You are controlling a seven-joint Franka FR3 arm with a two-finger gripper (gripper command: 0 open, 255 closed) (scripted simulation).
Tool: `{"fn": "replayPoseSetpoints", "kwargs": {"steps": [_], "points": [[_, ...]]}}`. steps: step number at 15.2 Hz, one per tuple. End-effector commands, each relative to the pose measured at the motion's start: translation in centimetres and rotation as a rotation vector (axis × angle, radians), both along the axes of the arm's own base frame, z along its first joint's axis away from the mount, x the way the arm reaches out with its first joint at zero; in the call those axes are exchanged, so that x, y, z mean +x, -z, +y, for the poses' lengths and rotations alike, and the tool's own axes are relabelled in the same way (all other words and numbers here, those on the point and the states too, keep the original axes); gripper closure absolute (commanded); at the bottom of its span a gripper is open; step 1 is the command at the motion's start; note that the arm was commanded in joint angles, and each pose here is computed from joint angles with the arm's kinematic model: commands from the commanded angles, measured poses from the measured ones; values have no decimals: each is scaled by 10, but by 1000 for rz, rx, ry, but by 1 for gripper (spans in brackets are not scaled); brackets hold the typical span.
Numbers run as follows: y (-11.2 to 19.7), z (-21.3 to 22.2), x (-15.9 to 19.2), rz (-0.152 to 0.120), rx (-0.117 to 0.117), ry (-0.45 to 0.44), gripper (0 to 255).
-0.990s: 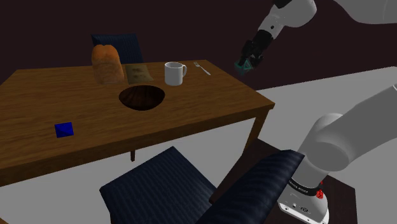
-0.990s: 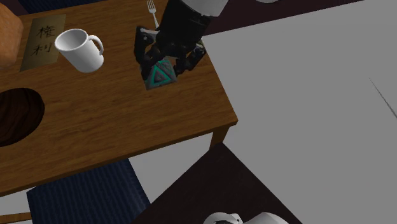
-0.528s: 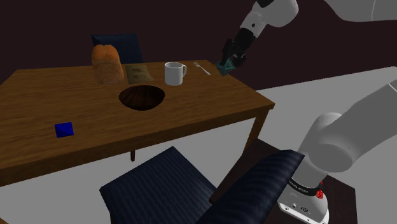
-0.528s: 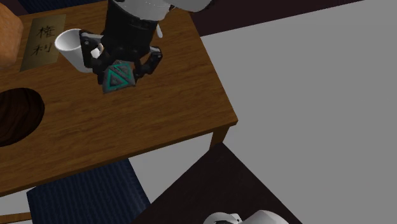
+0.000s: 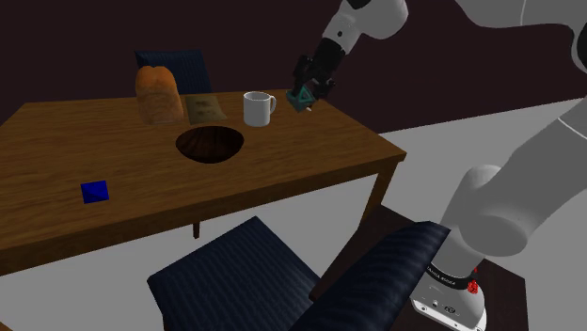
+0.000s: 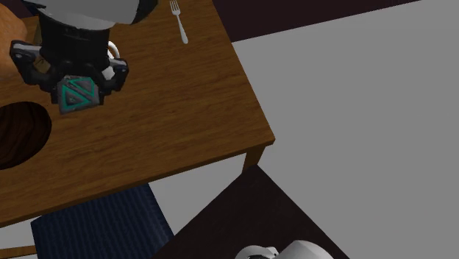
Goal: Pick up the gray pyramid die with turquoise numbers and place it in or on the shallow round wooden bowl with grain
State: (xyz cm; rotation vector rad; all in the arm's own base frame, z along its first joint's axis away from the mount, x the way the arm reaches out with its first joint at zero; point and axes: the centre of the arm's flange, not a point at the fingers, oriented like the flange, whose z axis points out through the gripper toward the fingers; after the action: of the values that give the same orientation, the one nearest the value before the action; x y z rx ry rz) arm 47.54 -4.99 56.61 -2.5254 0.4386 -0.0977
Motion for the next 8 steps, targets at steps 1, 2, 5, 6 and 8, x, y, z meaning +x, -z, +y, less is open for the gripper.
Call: {"fn": "replayPoseSetpoints", "kwargs": {"steps": [1, 2, 5, 6, 8], "points": [[1, 20, 20, 0, 1, 1, 255], [1, 31, 27, 0, 1, 1, 255], [0, 63, 51, 0, 1, 1, 255], [0, 73, 59, 0, 1, 1, 255], [0, 95, 74, 0, 1, 1, 255]]}}
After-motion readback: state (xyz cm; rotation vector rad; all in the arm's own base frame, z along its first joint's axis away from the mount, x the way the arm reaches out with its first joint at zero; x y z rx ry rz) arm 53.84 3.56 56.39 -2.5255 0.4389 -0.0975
